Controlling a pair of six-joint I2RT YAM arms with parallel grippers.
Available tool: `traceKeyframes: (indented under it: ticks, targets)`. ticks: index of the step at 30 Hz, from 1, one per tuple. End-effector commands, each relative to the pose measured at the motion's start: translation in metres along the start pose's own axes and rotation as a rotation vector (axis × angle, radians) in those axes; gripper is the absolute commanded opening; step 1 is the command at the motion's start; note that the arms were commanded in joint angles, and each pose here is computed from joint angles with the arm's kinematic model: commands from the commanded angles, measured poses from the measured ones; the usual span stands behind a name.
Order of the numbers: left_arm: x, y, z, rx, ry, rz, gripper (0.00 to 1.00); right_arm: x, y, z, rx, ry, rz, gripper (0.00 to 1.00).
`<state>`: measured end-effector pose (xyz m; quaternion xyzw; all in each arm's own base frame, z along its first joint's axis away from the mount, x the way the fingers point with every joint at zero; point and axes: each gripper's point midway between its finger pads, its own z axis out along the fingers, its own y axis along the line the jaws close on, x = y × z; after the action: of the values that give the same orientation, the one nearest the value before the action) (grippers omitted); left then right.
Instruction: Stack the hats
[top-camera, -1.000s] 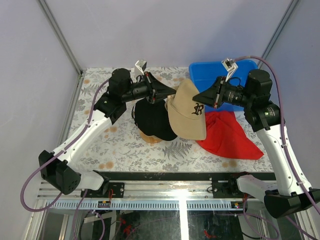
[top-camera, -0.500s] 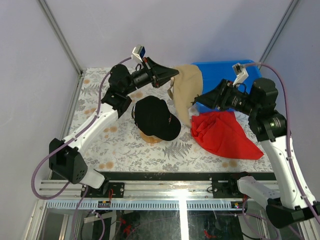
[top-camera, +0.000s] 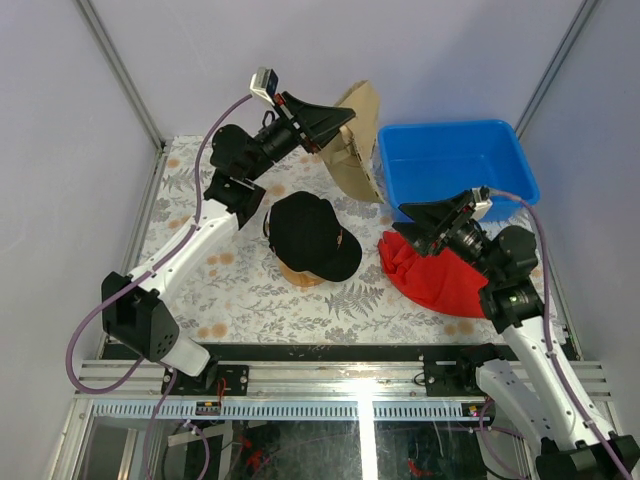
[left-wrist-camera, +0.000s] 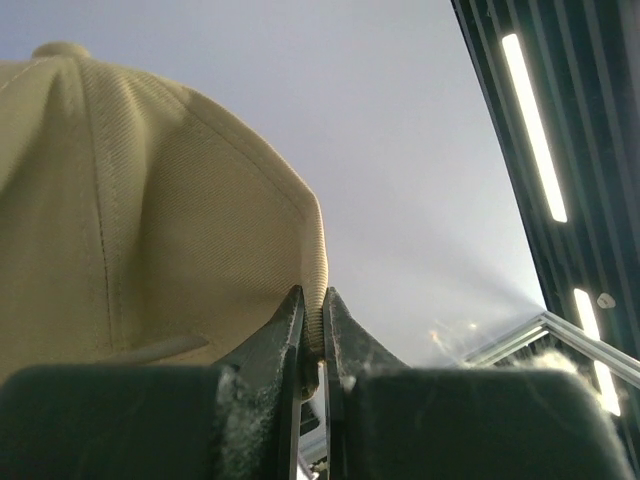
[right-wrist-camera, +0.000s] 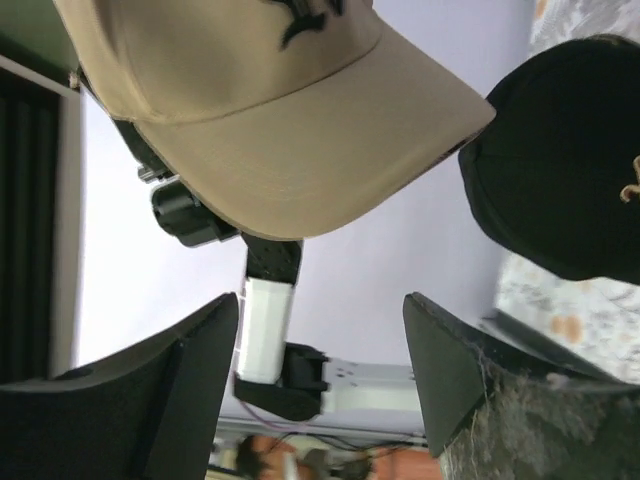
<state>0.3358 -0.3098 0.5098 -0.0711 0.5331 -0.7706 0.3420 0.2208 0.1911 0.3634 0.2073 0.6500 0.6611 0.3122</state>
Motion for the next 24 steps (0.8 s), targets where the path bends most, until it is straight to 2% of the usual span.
traceKeyframes:
  ticks: [1,10,24]
  targets:
    - [-0.009,-0.037,0.005,0.116,-0.04,0.071,0.0,-0.006,0.047,-0.009,-0.281,-0.005,0.274,0.74]
    - [-0.004,-0.041,0.007,0.132,-0.04,0.063,0.0,-0.021,0.043,-0.01,-0.384,-0.015,0.47,0.76]
    - [-0.003,-0.046,0.013,0.142,-0.04,0.063,0.0,-0.03,0.033,0.005,-0.383,0.001,0.535,0.78]
